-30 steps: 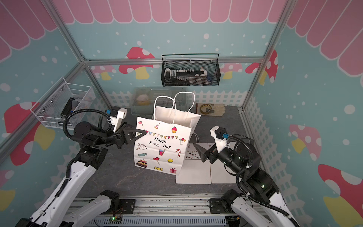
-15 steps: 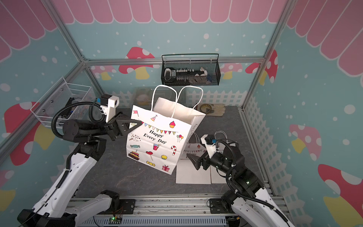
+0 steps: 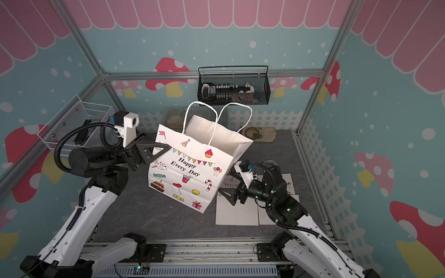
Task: Put away the paper bag
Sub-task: Press the paper bag.
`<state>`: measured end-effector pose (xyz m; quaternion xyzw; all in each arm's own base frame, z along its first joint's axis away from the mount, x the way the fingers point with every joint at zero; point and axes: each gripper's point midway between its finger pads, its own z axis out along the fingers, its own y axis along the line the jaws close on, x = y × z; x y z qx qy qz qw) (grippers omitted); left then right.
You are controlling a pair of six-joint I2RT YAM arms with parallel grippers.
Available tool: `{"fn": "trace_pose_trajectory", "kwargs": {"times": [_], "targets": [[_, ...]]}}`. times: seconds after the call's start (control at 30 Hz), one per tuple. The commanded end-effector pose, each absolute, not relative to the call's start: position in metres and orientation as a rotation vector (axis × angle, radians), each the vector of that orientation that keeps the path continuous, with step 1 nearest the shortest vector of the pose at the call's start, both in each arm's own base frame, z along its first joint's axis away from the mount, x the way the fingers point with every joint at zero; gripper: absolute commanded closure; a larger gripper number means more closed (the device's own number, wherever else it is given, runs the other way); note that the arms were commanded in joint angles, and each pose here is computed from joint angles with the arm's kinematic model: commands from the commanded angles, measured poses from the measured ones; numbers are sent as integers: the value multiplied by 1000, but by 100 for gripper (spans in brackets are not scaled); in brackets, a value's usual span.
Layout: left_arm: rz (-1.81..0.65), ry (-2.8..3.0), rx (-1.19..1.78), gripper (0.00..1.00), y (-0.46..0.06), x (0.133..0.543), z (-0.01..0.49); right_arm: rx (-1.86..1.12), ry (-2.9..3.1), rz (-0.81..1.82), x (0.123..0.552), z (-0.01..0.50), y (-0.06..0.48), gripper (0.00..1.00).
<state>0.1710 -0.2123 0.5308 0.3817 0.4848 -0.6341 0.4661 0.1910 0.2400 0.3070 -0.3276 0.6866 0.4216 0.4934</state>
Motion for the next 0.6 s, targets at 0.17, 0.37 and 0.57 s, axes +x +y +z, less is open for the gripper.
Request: {"fn": "trace_pose_trajectory", "kwargs": {"times": [0.17,0.37,0.57], "targets": [[-1582,1117,917,100,-211,163,537,-790,1502,1153,190,353,254,1],[-1600,1117,889,100,-211,166,527,-758,1450,1162,194,372,254,1],[-1590,1150,843,100,-210,173,513,-733,1395,1148,192,394,249,6]]}}
